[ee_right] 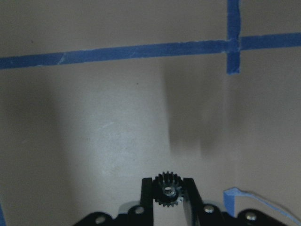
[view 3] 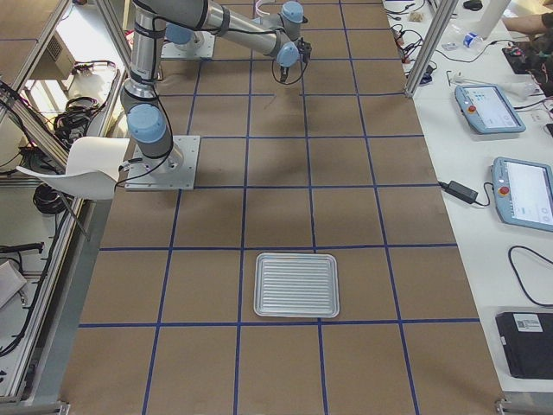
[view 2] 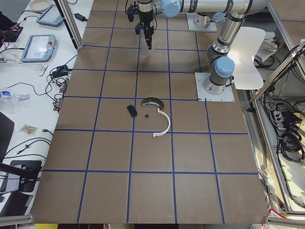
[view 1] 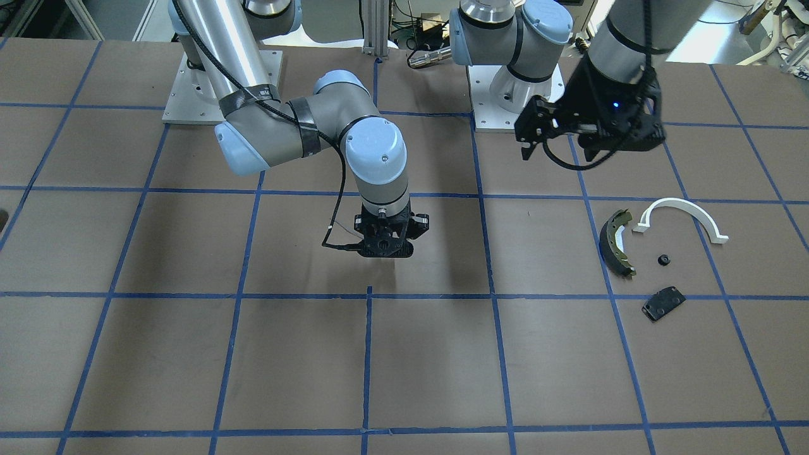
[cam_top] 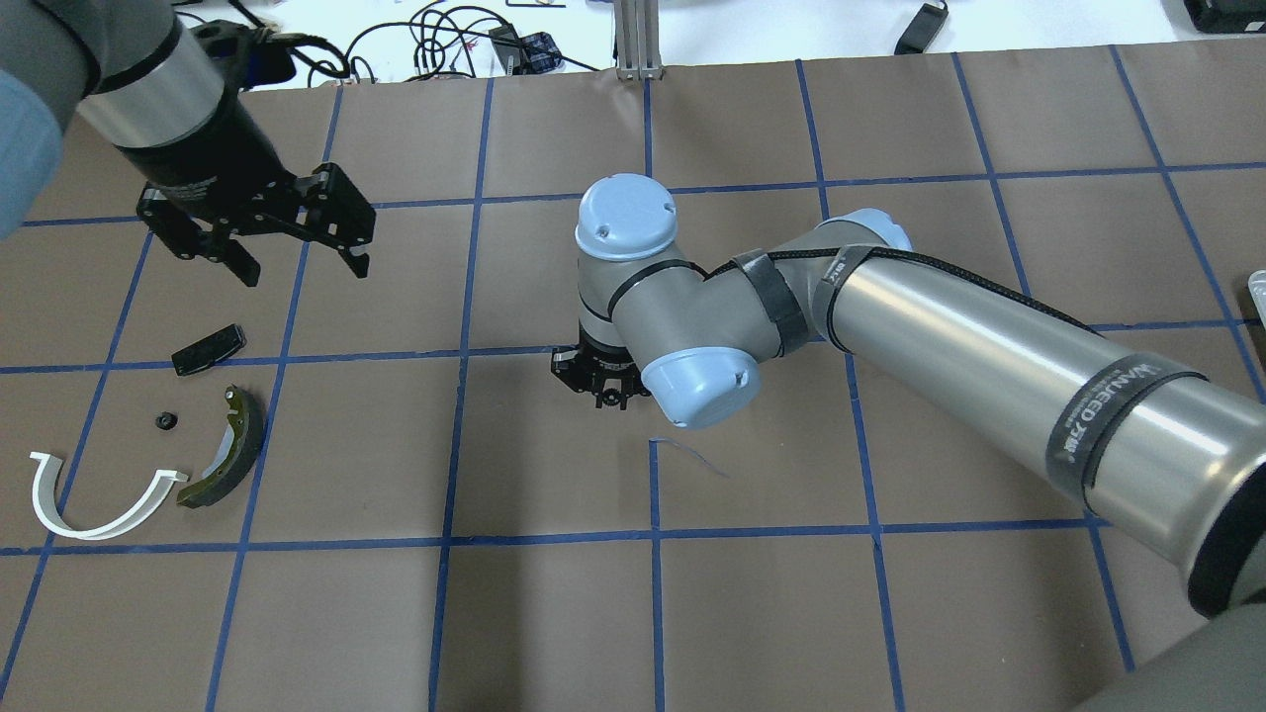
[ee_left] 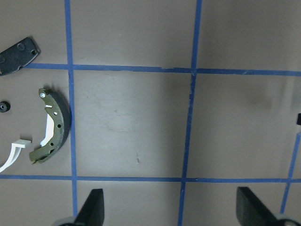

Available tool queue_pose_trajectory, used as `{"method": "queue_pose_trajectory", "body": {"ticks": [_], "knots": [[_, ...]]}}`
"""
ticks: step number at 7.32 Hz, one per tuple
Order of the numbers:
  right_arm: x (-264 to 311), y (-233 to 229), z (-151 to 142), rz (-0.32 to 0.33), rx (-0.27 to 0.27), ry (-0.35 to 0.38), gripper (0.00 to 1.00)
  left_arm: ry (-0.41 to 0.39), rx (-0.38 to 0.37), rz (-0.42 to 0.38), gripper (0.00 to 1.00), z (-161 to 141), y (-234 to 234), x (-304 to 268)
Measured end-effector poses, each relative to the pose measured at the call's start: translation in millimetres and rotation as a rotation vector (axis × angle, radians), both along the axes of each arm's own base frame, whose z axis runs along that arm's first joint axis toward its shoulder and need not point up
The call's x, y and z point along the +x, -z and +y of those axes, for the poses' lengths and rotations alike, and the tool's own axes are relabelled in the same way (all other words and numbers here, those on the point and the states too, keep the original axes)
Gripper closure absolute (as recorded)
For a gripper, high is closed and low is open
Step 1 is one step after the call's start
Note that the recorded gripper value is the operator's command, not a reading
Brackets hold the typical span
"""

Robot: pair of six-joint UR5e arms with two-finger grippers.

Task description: Place bearing gear from tray to pile

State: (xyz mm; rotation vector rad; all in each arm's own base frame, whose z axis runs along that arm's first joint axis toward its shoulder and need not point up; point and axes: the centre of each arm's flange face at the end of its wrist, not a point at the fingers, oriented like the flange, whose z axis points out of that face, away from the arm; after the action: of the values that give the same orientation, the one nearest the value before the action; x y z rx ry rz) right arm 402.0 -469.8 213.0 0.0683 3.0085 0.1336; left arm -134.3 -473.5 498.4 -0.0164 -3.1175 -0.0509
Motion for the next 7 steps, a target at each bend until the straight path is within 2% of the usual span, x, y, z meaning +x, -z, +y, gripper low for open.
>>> {"method": "queue_pose_trajectory", "body": {"ticks": [1,2,3,4,5,7], "knots": [[6.0,7.5,2.4,-0.01,0.005,-0.006,0.46,0.038,-0.036,-0.002,0.0,10.5,-11.2,-23.5],[8.6,14.9,2.2,-0.011,0.007,-0.01,0.18,0.063,-0.069,-0.002,0.0,15.1,-16.0,-33.2],[8.8,18.8,1.2,-0.008,0.004,-0.014,0.07,0.079,-0.098,-0.003,0.0,15.4,-17.7,-36.2],[8.1,17.0,-0.8,-0.007,-0.006,-0.017,0.02,0.085,-0.109,-0.003,0.0,14.3,-16.8,-36.9],[2.0,11.4,-6.8,0.007,-0.028,-0.019,0.0,0.087,-0.112,-0.003,0.0,13.6,-15.9,-37.1],[-45.8,-15.0,-34.1,0.069,-0.079,0.002,0.0,0.084,-0.111,-0.001,0.0,12.4,-14.9,-34.9]]}}
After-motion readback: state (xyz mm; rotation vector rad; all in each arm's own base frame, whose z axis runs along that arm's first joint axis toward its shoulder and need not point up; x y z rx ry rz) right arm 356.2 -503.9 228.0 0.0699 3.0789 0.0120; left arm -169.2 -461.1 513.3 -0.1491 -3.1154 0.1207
